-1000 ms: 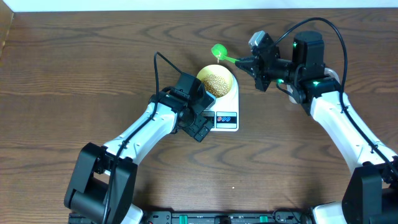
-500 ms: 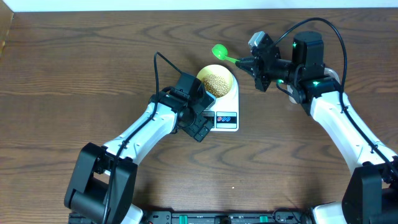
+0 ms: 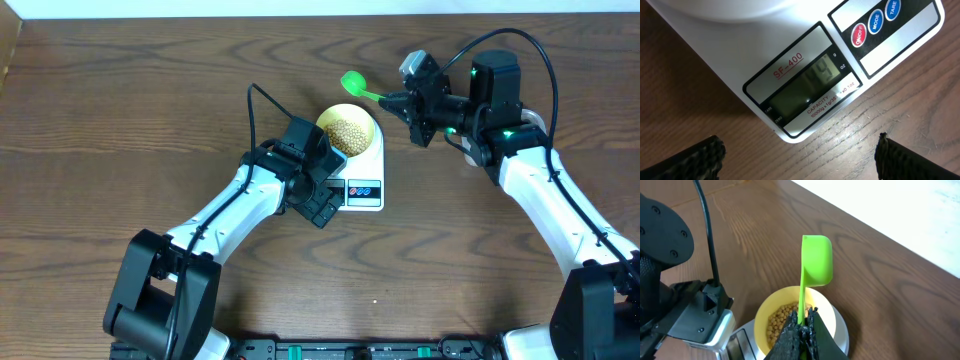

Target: Scoop item into bowl and weigh 50g on scale

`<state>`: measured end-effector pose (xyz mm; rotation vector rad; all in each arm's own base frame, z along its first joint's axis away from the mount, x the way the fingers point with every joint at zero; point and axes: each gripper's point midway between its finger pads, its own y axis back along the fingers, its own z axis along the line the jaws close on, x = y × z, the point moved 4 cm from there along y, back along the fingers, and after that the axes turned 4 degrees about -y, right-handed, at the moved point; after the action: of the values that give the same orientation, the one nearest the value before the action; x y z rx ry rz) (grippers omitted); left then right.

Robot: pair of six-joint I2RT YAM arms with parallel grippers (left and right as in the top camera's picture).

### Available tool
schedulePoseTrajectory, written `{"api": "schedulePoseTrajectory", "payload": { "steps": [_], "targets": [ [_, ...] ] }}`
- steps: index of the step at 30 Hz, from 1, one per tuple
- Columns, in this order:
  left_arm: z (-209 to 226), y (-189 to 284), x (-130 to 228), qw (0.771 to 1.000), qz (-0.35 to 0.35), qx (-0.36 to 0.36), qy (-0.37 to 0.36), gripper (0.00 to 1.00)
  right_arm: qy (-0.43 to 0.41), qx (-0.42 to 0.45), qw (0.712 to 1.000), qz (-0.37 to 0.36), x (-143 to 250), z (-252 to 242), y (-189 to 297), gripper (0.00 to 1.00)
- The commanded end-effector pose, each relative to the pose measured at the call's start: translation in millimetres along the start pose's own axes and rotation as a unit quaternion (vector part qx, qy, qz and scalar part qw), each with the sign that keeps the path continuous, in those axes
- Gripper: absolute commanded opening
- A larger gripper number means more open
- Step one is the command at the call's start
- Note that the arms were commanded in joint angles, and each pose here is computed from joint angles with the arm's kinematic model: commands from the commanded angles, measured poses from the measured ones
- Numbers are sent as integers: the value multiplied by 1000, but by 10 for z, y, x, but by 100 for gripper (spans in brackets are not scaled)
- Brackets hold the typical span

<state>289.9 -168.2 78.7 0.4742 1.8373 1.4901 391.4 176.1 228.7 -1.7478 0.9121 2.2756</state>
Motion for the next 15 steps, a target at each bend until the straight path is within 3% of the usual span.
{"api": "schedulePoseTrajectory", "payload": {
  "steps": [1, 8, 15],
  "targets": [
    [12, 59, -15, 1000, -7, -9, 3, 98, -31, -2, 1000, -3, -52, -3, -14, 1],
    [12, 59, -15, 1000, -7, -9, 3, 98, -126, 5, 992, -9, -62, -63, 26, 1],
    [12, 59, -16, 1000, -7, -9, 3, 98, -248, -31, 967, -52, -165, -268, 333, 1]
  ]
}}
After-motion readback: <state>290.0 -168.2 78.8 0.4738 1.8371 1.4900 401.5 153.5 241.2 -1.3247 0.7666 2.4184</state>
